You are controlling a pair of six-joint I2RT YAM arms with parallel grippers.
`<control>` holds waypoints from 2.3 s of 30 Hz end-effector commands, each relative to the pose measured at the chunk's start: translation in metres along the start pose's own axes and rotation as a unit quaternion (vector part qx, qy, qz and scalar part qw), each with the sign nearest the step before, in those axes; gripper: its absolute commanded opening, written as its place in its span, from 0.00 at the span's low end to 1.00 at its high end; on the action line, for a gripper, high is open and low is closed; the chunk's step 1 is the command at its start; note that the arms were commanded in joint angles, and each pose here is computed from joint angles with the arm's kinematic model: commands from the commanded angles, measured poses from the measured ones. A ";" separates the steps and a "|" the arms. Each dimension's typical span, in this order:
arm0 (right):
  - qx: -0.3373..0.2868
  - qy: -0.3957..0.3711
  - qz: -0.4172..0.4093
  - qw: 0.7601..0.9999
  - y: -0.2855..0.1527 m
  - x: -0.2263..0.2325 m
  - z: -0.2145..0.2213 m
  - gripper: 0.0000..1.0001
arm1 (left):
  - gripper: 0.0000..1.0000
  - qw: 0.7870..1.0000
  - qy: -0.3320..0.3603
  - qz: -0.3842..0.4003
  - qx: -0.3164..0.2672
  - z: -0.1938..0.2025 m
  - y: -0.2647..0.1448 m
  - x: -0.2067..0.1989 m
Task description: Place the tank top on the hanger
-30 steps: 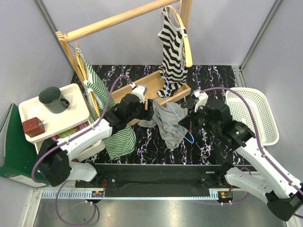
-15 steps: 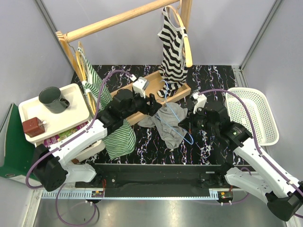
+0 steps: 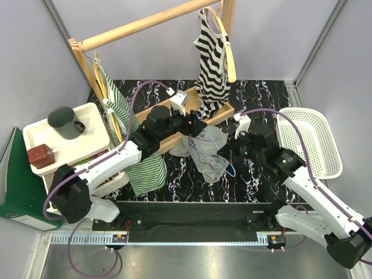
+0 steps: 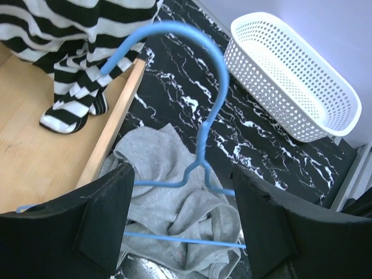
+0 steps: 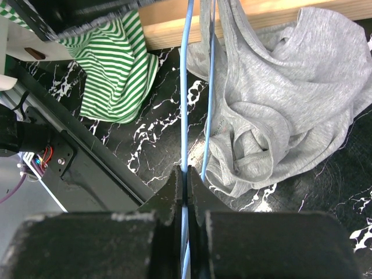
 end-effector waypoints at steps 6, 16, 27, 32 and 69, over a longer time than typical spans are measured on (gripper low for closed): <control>-0.026 -0.010 -0.009 1.000 0.005 0.004 -0.012 0.00 | 0.60 0.996 0.000 0.043 -0.073 -0.039 0.013 -0.018; -0.032 -0.010 -0.012 0.999 0.012 0.004 -0.013 0.00 | 0.33 0.996 0.002 0.053 -0.069 -0.033 0.021 -0.016; -0.021 0.005 0.014 1.000 0.022 -0.004 -0.007 0.10 | 0.00 0.994 0.068 0.038 -0.070 -0.027 0.014 -0.008; -0.016 0.014 0.031 0.999 0.023 -0.008 -0.004 0.61 | 0.00 0.991 0.113 0.025 -0.067 -0.024 0.008 -0.006; 0.110 0.080 0.042 0.990 0.122 -0.040 0.058 0.75 | 0.00 0.976 0.191 -0.058 -0.083 -0.001 -0.036 0.016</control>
Point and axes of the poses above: each gripper's point midway between its finger pads, its own y axis out along the fingers, its own x axis along the line the jaws close on, z = x × y, the point moved 7 cm from there along -y, back along the fingers, and after that the axes turned 2 degrees about -y, right-handed, at the moved point
